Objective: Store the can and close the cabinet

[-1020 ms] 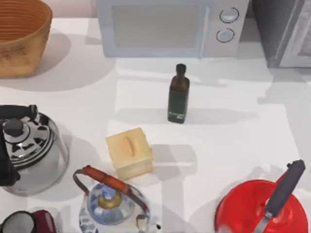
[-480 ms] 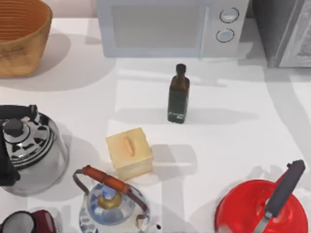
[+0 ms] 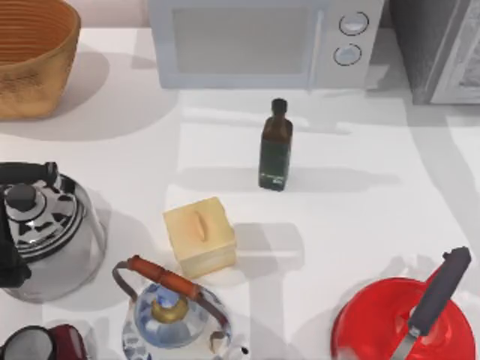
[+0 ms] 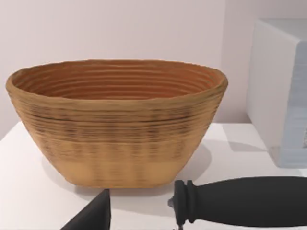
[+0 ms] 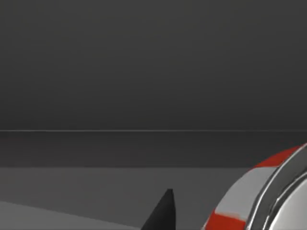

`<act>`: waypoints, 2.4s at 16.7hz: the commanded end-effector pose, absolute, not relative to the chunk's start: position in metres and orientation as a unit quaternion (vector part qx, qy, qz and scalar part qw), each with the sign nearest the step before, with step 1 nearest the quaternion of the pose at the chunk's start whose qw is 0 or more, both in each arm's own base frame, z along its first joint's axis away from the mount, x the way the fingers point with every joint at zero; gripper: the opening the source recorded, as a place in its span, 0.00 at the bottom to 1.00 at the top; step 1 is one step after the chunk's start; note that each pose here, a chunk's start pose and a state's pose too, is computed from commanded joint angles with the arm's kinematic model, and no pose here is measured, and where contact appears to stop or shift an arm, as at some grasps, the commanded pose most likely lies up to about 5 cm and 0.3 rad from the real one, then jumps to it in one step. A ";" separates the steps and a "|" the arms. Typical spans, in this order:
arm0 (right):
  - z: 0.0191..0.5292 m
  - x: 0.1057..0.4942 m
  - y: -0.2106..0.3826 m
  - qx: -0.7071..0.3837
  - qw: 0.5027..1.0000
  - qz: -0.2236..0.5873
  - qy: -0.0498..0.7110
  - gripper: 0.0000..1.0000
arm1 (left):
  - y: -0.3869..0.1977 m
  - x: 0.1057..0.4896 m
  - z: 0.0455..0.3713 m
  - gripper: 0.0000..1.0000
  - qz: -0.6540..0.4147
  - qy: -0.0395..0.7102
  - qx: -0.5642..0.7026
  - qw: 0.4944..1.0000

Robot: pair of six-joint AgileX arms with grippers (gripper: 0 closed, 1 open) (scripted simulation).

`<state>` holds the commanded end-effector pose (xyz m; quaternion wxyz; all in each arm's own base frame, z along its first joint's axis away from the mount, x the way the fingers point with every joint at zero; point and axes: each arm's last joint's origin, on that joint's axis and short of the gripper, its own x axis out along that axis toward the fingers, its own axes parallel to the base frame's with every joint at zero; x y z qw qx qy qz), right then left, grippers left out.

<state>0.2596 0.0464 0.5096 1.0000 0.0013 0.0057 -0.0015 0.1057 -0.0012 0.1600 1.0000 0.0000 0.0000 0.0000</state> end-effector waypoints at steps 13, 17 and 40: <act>0.542 0.381 0.049 0.001 1.000 0.002 -0.007 0.00 | -0.001 0.106 0.160 1.00 0.000 0.000 0.000 1.000; 0.530 0.405 0.045 0.002 1.000 0.000 0.002 0.00 | -0.001 0.106 0.160 1.00 0.000 0.000 0.000 1.000; 0.529 0.406 0.045 0.002 1.000 0.000 0.003 1.00 | -0.001 0.106 0.160 1.00 0.000 0.000 0.000 1.000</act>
